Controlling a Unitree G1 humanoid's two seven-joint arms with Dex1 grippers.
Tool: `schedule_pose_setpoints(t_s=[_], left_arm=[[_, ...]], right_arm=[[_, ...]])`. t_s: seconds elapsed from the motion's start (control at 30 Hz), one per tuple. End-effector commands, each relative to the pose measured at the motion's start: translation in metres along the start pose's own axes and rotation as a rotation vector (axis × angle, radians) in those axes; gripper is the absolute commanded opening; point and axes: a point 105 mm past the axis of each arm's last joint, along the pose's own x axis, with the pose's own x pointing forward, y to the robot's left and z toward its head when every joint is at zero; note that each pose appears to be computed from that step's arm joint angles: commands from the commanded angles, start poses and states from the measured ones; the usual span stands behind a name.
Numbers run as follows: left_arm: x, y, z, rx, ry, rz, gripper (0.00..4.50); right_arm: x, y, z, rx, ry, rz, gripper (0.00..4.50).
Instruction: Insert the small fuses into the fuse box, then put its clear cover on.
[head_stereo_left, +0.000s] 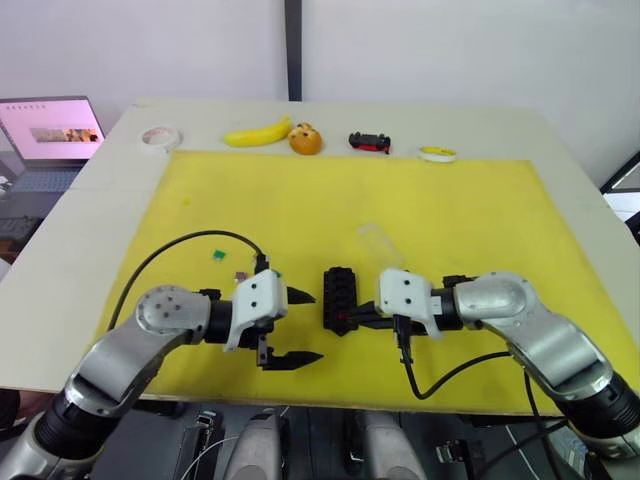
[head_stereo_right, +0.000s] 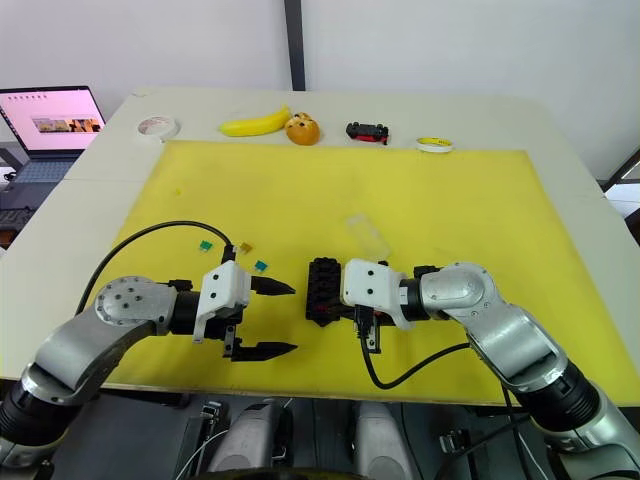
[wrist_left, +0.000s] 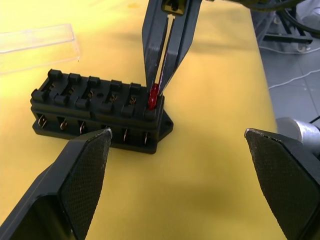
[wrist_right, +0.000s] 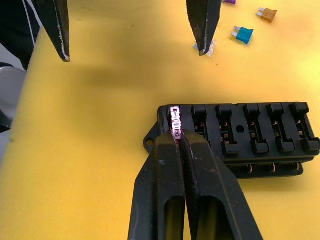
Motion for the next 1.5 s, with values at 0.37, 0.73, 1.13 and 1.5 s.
schedule_pose_setpoints(t_s=[0.37, 0.73, 1.13, 1.5], left_arm=[[0.000, -0.002, 0.010, 0.049, -0.023, 0.008, 4.50], [-0.008, 0.010, 0.009, 0.040, -0.015, 0.035, 4.50], [-0.011, 0.011, 0.009, 0.035, -0.008, 0.054, 4.50], [-0.009, 0.011, 0.009, 0.033, -0.010, 0.055, 4.50]], right_arm=[[-0.006, -0.006, 0.007, 0.023, -0.022, -0.008, 2.44], [-0.011, -0.017, 0.024, 0.086, -0.195, -0.039, 1.01], [-0.001, -0.006, 0.006, 0.092, -0.200, -0.018, 0.04], [0.009, 0.000, -0.017, 0.104, -0.117, 0.031, 0.04]])
